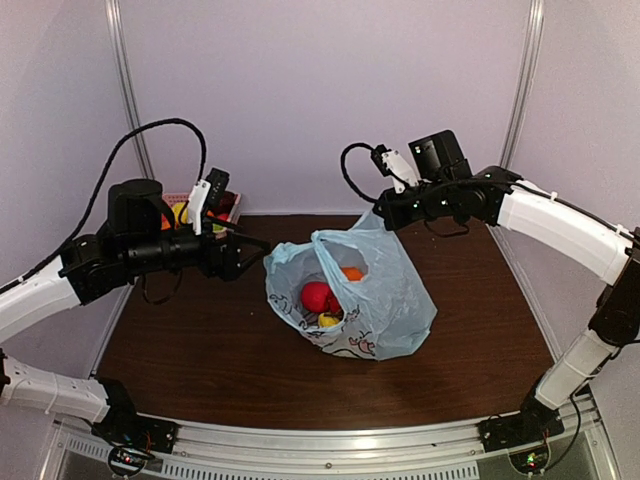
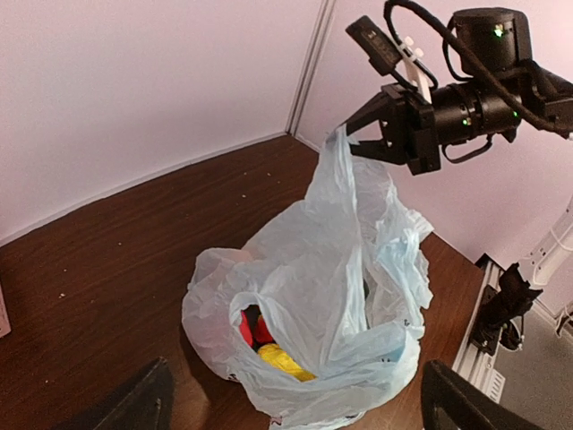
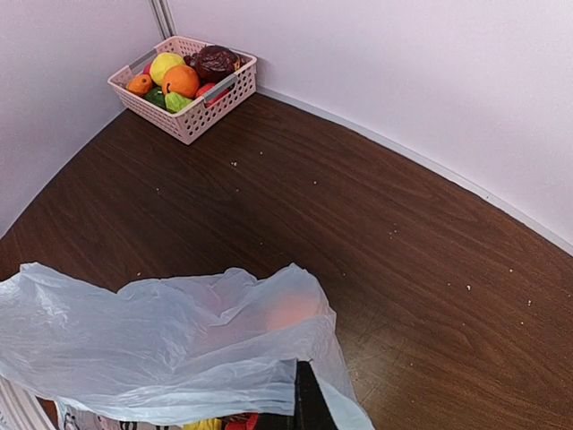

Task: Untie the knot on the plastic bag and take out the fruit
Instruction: Adjust the bag opening for the takeout bag.

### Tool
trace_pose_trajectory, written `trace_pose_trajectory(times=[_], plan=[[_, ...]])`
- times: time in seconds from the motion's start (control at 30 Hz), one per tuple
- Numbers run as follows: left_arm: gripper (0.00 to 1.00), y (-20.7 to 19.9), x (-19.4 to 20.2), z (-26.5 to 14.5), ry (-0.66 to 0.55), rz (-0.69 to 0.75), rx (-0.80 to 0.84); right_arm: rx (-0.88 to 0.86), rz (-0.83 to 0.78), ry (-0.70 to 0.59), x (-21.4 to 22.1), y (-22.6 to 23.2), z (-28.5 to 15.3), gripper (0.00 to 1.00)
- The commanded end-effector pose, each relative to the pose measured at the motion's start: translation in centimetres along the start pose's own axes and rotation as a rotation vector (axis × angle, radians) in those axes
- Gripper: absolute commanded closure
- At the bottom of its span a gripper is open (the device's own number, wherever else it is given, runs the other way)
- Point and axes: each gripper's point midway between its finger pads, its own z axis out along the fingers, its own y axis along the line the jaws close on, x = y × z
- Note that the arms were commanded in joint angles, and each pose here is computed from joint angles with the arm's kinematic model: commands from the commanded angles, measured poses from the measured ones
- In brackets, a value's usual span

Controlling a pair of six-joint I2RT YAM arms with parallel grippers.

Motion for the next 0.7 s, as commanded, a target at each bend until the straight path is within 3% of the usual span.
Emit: trace_pose_trajectory(times=[0.0,0.27,0.47,0.67], plan=[[0.02,-2.7,-0.4,0.6,0.018,0.102,0.117,-0.01,0.019,-0.028,-1.0,0.1,-0.1,1.0],[0.02,-4.0,-1.2,0.6,0.016,0.183,0.156,-0.006,0.019,-0.018,-0.9,0.0,0.2,1.0],[0.03,-2.5,0.3,2.0,0.11,0.24,0.064,-0.01,0.017,-0.013,-1.0,0.1,0.4,1.0],[0.03,-2.7,0.1,2.7,0.117,0.299,0.037,-0.006,0.012,-0.005,-0.8,0.1,0.3,1.0]])
